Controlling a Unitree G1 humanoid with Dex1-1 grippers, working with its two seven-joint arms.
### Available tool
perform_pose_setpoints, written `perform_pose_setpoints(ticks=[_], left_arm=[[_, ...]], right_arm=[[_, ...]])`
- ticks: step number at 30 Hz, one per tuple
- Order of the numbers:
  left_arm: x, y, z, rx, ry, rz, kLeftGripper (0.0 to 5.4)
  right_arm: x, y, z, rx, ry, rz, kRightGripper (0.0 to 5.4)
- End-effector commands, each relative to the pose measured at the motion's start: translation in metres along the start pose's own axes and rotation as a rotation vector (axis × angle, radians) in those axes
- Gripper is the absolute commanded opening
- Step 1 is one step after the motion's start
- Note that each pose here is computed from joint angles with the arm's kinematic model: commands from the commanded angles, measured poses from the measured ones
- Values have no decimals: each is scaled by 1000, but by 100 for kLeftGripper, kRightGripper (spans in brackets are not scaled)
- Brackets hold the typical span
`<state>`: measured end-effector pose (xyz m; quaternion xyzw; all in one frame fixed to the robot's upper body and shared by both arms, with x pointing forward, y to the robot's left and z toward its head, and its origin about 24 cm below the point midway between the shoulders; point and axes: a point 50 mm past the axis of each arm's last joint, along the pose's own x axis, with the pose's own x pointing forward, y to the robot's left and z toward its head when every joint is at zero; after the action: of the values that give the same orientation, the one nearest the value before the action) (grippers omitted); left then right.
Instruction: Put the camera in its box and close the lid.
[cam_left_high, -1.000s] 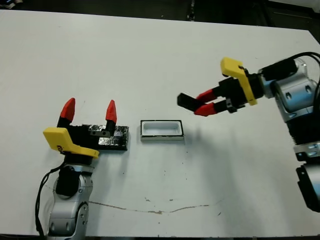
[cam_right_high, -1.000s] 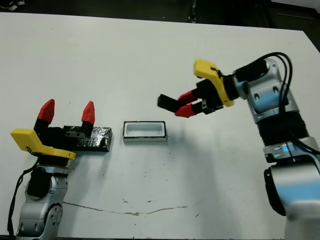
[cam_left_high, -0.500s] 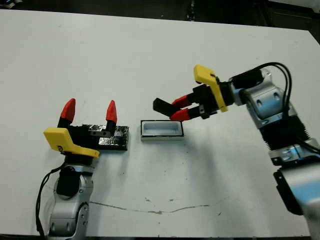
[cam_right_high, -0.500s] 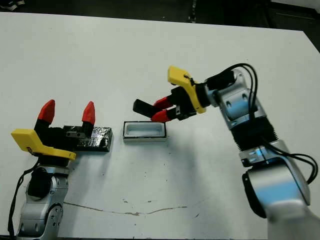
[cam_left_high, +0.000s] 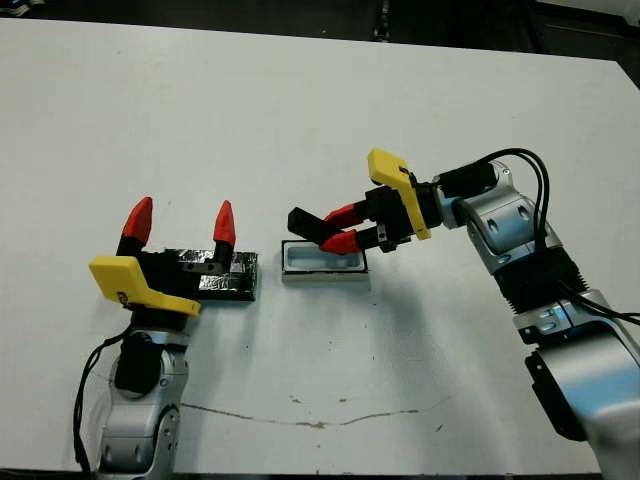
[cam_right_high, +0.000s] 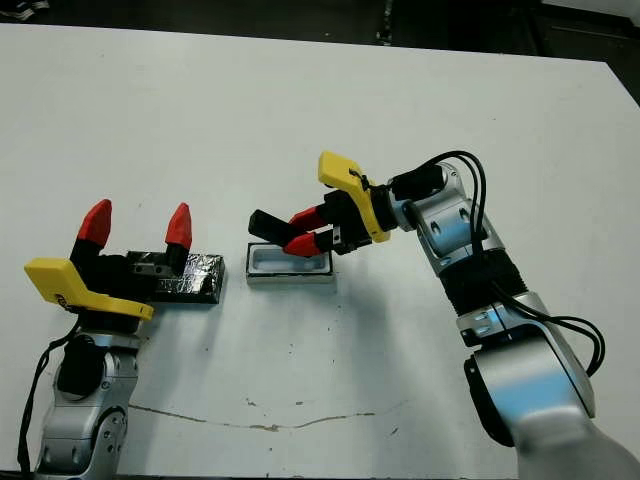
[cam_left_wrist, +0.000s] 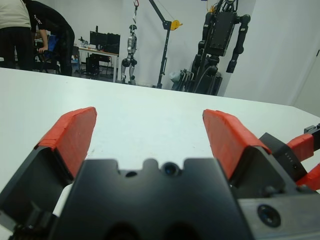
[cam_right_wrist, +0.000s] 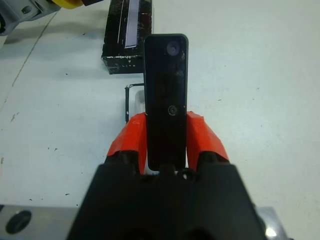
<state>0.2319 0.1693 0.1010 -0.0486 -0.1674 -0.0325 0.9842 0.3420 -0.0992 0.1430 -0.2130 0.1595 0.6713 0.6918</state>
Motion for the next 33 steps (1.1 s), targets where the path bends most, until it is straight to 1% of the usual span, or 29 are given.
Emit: perform_pose_setpoints(ticks=[1,4,8,12,15,21,26,33], left_arm=[[-4,1,-4,-11,25,6,540],[-4,1,-4,-13,27,6,540],[-4,1,-4,-10,26,6,540],[-4,2,-4,5,26,9,540],[-4,1,-4,-4,25,11,540],[-4,2,-4,1,21,10,540],[-3,2,-3,1,19,8,540],[-3,2,-3,-2,21,3,540]], right_arm=[[2,3,-3,40,16,25,166],[3,4,-5,61,28,35,166],[1,6,-6,52,77,27,166],[-2,7,-7,63,85,22,166],[-5,8,-10,52,102,9,166],[-7,10,-16,85,146,5,166],[-10,8,-18,43,155,-18,166],[-11,6,-23,43,163,-22,166]])
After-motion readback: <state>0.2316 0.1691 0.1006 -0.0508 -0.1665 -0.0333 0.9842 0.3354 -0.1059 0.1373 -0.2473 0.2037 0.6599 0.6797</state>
